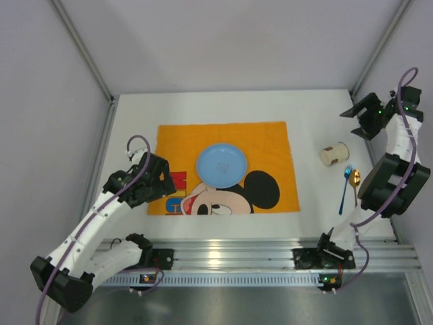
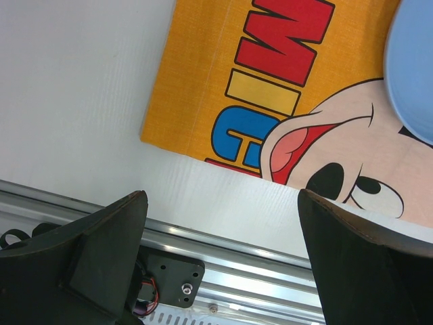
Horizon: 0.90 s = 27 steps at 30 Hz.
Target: Set the dinner table for one person
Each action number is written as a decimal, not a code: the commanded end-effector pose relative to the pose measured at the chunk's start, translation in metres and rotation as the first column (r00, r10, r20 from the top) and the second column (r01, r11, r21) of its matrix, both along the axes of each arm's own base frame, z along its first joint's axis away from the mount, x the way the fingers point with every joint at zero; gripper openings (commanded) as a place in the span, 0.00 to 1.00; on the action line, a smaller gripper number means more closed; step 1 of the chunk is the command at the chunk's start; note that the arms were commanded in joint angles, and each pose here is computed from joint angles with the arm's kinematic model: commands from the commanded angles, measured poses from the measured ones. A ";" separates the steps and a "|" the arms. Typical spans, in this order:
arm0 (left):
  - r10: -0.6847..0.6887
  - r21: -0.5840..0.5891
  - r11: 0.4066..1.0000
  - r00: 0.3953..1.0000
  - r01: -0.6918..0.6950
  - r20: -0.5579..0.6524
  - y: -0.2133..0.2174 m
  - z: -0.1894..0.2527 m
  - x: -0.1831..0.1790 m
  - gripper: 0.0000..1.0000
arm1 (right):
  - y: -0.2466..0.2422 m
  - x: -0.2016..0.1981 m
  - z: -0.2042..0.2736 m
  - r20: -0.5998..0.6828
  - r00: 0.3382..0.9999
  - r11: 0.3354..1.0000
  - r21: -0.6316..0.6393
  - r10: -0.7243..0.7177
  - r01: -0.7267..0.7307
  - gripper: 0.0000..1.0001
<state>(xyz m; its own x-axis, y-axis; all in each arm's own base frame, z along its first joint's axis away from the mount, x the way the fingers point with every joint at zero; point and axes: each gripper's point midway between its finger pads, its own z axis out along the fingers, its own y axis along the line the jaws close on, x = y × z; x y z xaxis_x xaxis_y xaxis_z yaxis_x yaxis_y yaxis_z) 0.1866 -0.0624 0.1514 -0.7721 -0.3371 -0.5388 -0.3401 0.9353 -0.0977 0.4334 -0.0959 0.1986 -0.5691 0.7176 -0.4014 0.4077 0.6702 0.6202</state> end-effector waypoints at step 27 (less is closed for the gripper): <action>0.082 0.011 0.997 0.995 -0.083 0.061 0.014 0.009 -0.002 0.98 | -0.033 -0.018 -0.125 -0.234 0.972 0.986 0.160 -0.005 0.044 0.75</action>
